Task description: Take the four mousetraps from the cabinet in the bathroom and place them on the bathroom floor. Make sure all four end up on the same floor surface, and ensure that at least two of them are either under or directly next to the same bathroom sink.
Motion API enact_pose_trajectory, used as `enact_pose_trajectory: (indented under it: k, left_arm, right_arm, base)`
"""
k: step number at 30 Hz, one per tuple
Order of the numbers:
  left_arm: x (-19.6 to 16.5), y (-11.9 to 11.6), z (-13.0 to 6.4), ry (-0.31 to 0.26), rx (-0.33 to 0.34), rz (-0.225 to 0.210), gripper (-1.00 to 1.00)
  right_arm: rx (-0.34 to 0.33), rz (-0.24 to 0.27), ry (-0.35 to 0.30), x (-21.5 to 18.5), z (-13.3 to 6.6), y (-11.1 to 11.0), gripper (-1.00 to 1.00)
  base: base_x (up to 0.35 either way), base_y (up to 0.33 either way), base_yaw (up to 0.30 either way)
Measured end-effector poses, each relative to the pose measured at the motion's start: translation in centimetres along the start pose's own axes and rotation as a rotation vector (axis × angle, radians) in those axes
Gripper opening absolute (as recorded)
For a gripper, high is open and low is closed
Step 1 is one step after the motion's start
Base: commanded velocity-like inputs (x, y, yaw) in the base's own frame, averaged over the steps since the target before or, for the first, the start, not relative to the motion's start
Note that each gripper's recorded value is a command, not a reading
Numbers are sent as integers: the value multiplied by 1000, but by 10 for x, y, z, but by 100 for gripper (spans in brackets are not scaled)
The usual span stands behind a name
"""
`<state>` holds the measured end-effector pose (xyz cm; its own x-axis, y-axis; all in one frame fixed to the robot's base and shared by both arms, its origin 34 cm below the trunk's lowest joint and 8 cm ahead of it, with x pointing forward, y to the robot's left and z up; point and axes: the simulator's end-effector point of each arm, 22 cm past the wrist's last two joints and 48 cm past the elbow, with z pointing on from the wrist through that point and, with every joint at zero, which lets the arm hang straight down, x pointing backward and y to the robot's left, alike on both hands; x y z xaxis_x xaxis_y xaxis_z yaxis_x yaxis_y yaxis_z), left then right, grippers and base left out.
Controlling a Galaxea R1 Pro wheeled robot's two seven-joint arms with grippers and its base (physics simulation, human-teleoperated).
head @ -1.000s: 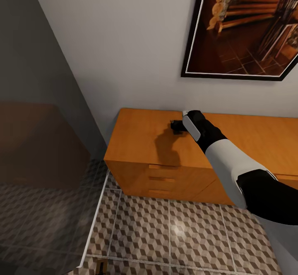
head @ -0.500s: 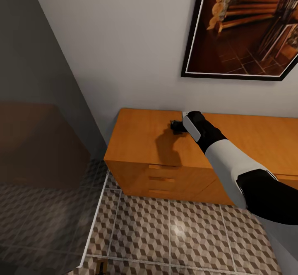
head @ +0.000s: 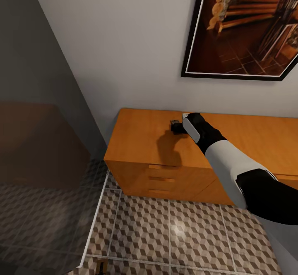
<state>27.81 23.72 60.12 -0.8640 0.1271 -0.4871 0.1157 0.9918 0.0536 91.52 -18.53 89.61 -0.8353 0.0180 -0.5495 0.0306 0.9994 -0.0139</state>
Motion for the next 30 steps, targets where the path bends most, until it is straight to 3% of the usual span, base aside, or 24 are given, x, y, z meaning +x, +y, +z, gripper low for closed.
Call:
enact_pose_trajectory:
  k: [17, 30]
  left_arm:
    - [0, 0, 0, -1, 0, 0, -100]
    - [0, 0, 0, -1, 0, 0, -100]
  right_arm:
    - [13, -18, -6, -1, -1, 1, 100]
    - [-2, 17, -34, -3, 3, 3, 100]
  base:
    - [0, 0, 0]
    - [0, 0, 0]
